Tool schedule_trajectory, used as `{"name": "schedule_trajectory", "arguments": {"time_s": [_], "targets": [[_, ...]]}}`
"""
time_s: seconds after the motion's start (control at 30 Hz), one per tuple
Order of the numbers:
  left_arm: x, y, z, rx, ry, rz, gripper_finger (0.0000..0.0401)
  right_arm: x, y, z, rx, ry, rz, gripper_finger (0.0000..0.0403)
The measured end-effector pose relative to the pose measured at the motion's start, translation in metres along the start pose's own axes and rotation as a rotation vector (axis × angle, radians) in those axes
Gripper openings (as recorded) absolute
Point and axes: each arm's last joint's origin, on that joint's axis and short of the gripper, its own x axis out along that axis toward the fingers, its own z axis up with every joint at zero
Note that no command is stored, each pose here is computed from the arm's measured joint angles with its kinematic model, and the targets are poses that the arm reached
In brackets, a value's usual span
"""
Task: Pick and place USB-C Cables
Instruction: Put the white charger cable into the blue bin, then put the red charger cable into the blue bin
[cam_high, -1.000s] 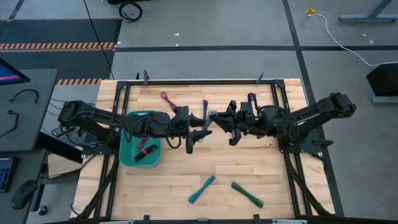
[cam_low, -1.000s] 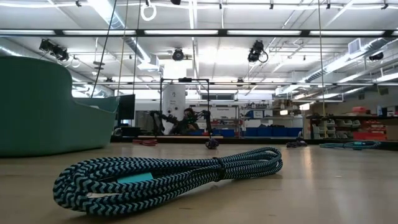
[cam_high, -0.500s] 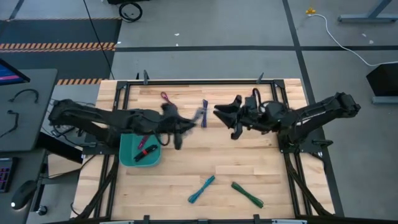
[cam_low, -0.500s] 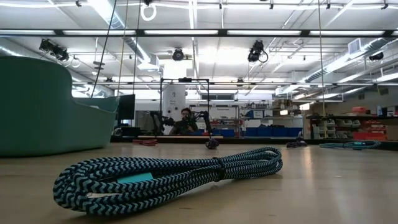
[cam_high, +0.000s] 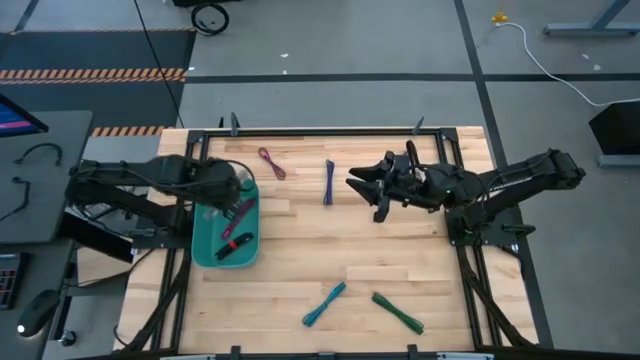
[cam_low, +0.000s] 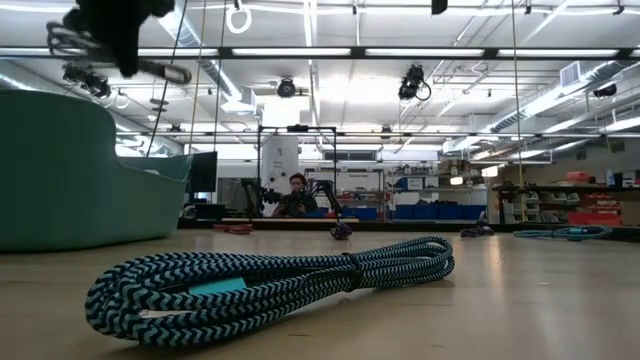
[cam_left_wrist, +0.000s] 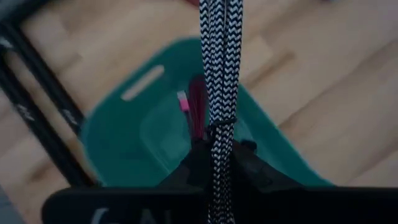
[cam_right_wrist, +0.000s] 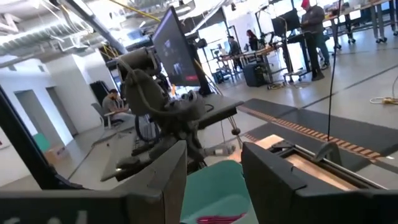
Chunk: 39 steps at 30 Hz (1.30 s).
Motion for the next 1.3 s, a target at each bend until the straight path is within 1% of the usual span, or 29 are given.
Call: {"name": "schedule_trajectory", "arguments": {"time_s": [0.13,0.2,0.33,0.4,0.5,0.63,0.73,0.8,0.93,1.0,1.07,1.13,1.23,1.3], "targets": [[0.039,-0.004,-0.012,0.031,0.107,-0.011,0.0037,0.003,0.000,-0.003,0.018,0.010,-0.001,0.0158],[0.060,0.000,-0.021,0.037,0.156,0.031,0.0036,0.003,0.000,-0.004,0.017,0.014,-0.001,0.0158],[0.091,0.012,-0.033,-0.009,0.235,0.108,0.0040,0.001,0.001,-0.003,0.020,0.012,0.005,0.0158],[0.100,0.017,-0.037,-0.027,0.273,0.127,0.0049,-0.001,0.002,-0.001,0.025,0.004,0.013,0.0158],[0.106,0.023,-0.037,-0.040,0.297,0.150,0.0070,-0.005,0.004,0.004,0.033,-0.009,0.025,0.0158],[0.104,0.027,-0.031,-0.015,0.315,0.139,0.0119,-0.016,0.008,0.014,0.053,-0.037,0.055,0.0158],[0.094,0.028,-0.022,-0.022,0.322,0.111,0.0161,-0.026,0.011,0.021,0.057,-0.049,0.084,0.0158],[0.082,0.029,-0.013,-0.031,0.321,0.090,0.0185,-0.035,0.012,0.025,0.043,-0.038,0.100,0.0158],[0.053,0.027,0.012,-0.093,0.224,0.005,0.0213,-0.052,0.011,0.028,0.006,0.038,0.113,0.0158],[0.038,0.024,0.026,-0.090,0.130,-0.063,0.0216,-0.059,0.009,0.027,-0.013,0.090,0.107,0.0158],[0.024,0.018,0.042,-0.043,0.012,-0.153,0.0212,-0.065,0.005,0.025,-0.021,0.134,0.097,0.0158],[0.016,0.010,0.058,-0.002,-0.090,-0.218,0.0204,-0.069,0.002,0.024,-0.029,0.169,0.085,0.0158],[0.018,0.001,0.084,0.065,-0.144,-0.226,0.0188,-0.071,0.000,0.021,-0.034,0.209,0.070,0.0158],[0.028,-0.008,0.103,0.146,-0.136,-0.199,0.0178,-0.070,0.000,0.020,-0.037,0.217,0.066,0.0158]]}}
